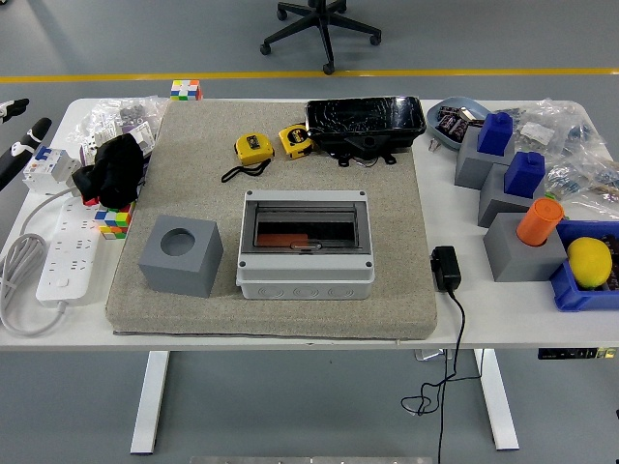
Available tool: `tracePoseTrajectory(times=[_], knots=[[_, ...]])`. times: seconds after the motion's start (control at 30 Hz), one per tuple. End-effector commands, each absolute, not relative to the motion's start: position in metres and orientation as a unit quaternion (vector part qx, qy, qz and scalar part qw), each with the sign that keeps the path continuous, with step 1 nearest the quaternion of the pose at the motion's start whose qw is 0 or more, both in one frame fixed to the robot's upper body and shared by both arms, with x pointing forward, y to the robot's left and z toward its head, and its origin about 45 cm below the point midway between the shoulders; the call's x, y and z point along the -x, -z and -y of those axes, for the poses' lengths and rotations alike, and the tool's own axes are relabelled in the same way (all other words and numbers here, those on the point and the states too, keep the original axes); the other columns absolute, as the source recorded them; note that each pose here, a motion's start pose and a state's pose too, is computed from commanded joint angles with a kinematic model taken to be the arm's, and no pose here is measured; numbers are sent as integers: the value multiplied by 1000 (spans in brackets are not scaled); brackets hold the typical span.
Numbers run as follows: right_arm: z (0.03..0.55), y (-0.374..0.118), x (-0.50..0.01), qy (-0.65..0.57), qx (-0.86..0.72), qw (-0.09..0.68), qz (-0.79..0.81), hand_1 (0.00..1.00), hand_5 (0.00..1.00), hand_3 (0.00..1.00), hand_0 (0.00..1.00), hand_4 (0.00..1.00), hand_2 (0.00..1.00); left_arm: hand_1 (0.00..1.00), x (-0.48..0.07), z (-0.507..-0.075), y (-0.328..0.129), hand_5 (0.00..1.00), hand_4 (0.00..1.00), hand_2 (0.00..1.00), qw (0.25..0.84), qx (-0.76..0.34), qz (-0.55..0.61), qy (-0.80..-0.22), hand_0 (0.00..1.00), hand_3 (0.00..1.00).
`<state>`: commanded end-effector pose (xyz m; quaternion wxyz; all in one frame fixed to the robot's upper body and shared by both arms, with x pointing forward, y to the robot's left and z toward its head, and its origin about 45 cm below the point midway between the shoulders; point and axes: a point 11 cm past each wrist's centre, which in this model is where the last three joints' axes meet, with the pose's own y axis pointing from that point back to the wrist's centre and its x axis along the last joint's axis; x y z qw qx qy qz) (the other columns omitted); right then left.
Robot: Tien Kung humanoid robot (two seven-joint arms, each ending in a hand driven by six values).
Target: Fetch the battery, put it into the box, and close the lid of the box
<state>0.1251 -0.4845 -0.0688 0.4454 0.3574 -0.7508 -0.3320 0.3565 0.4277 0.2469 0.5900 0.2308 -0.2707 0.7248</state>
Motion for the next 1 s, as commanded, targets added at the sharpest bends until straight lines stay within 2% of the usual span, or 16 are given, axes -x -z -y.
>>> tracePoseTrajectory(times=[1.0], knots=[[485, 68, -126, 332, -358, 444, 752, 747, 998, 794, 789, 998, 747, 956, -357, -428, -248, 998, 998, 900, 590, -231, 273, -724, 998, 885]])
